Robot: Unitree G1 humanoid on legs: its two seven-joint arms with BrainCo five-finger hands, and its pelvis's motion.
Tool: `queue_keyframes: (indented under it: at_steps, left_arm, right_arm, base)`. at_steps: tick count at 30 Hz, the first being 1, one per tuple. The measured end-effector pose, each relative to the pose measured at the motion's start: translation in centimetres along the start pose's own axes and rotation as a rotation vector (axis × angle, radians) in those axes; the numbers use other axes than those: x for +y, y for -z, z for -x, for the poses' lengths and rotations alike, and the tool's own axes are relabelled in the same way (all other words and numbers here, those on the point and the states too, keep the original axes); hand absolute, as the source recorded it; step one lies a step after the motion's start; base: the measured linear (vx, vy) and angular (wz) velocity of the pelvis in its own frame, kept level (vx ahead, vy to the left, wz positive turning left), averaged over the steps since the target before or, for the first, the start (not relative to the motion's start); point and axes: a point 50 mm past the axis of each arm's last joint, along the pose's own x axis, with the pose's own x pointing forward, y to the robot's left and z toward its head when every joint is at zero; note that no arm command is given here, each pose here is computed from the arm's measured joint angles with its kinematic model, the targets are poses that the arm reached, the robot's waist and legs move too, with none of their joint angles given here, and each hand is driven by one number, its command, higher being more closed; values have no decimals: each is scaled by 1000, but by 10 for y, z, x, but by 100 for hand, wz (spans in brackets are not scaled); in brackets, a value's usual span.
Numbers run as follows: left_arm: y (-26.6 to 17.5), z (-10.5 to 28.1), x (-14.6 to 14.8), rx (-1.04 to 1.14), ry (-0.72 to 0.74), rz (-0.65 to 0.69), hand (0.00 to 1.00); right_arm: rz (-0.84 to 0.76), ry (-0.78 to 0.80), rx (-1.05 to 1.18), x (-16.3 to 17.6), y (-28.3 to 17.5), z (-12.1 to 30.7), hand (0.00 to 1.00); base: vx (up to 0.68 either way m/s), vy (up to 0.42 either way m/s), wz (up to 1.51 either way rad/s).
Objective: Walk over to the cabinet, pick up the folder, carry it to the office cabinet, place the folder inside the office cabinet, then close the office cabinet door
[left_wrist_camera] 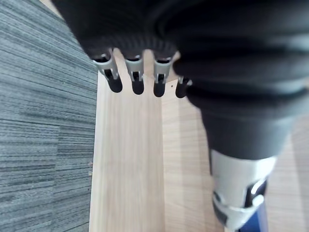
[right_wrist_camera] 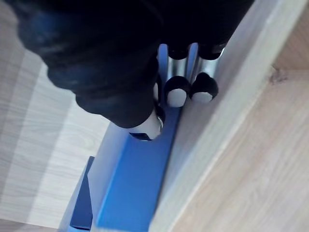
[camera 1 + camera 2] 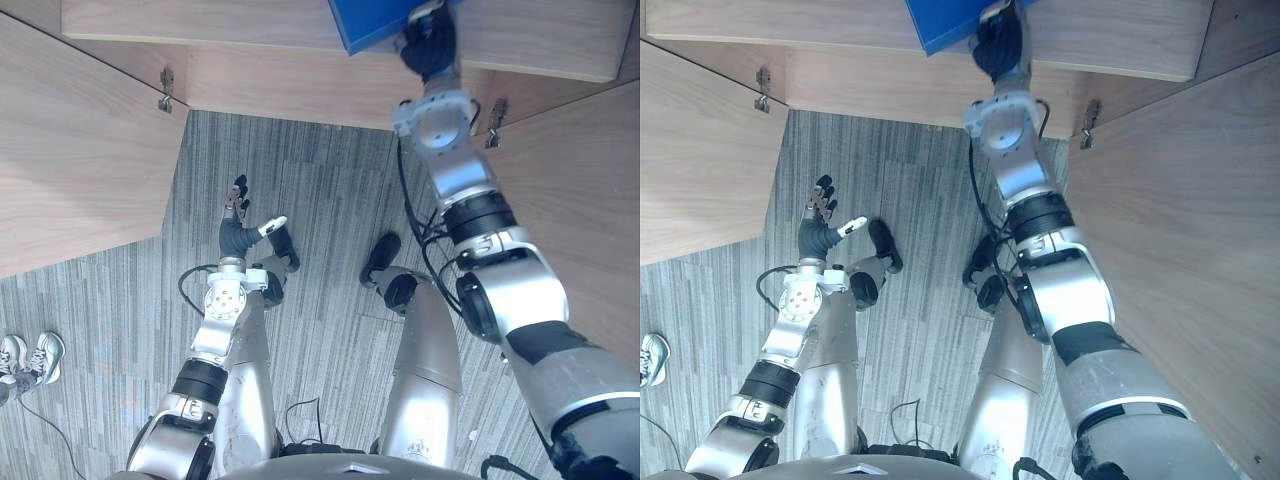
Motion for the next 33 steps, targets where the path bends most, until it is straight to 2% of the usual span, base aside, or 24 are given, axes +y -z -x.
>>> queue_keyframes:
  at_steps: [4,14,33]
  left_arm:
    - [1,1,-1,2,14,1,0]
    - [-5,1,-2,-20,20,35,0]
    - [-1,6,0,-4,19,42,0]
  right_arm:
    - [1,28,-2,-12,-3,-8,100]
    - [20,28,48,-17,6,-12,100]
    - [138,26,-60,-40,-16,-29,100]
  base:
    - [-72,-37,8]
    - [-77,-28,4]
    - [-72,-24,2]
